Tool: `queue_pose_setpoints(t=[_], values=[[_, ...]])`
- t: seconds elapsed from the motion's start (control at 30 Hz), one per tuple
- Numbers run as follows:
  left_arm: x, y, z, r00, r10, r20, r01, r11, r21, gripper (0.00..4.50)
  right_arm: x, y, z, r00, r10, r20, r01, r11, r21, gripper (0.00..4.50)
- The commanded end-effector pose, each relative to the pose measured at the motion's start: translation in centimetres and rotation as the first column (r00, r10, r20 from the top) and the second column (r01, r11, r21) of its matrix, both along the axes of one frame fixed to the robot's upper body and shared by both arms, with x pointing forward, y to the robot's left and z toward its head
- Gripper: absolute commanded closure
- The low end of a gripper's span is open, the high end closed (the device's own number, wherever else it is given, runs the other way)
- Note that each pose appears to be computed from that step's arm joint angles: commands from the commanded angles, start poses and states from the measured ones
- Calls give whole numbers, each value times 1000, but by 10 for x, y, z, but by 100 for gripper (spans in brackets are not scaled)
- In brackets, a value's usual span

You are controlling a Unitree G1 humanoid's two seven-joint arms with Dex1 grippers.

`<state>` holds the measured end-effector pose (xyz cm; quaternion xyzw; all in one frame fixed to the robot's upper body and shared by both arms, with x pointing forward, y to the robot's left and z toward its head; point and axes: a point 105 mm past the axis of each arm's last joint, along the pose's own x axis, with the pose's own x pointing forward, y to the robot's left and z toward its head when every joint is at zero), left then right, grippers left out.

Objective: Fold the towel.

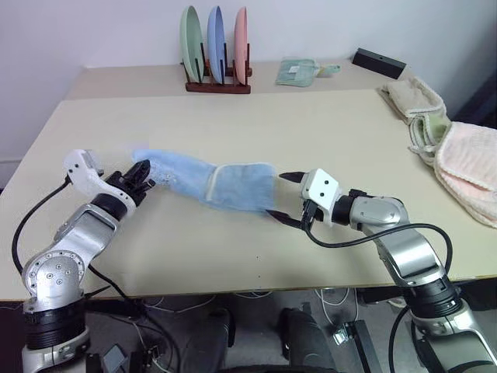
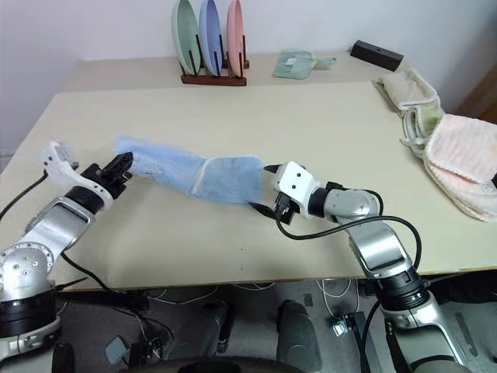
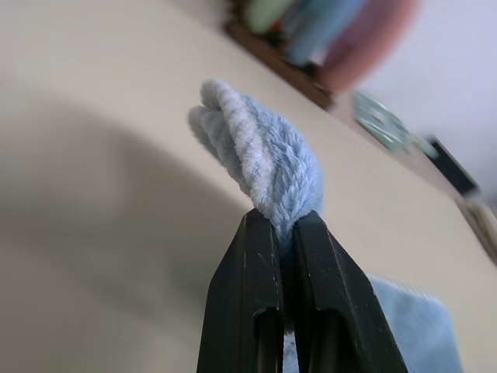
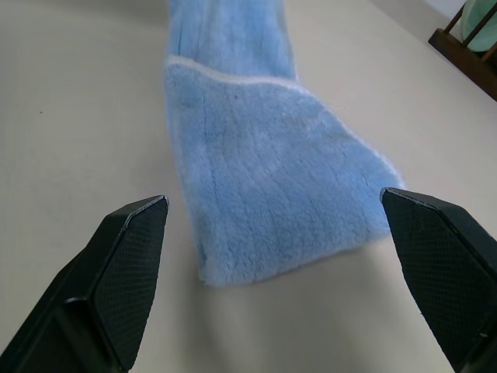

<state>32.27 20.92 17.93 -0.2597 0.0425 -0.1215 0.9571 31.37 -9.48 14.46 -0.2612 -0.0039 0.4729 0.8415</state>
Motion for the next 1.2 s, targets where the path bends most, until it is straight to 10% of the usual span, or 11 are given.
queue_pose_setpoints(t=[0.03,0.3,0.57,0.77,0.93,1.2], values=[[-16,-80,16,930,-360,74,336,914,227,444,-1,5,7,999,19,35,-20,1000,11,0],[-16,-151,-40,823,-550,-143,556,727,402,444,-3,4,4,1000,6,28,-6,1000,16,0],[-6,-157,-44,828,-539,-151,556,758,341,444,-7,-2,2,999,-22,23,22,1000,14,0],[-9,-134,-14,862,-506,-16,494,833,249,156,-6,-3,4,999,-40,29,39,999,20,0],[-22,-88,6,905,-415,91,388,895,221,154,3,-11,14,994,-105,34,103,992,72,26],[-8,-47,8,964,-238,118,193,933,304,450,9,-3,46,991,-120,58,106,973,203,390]])
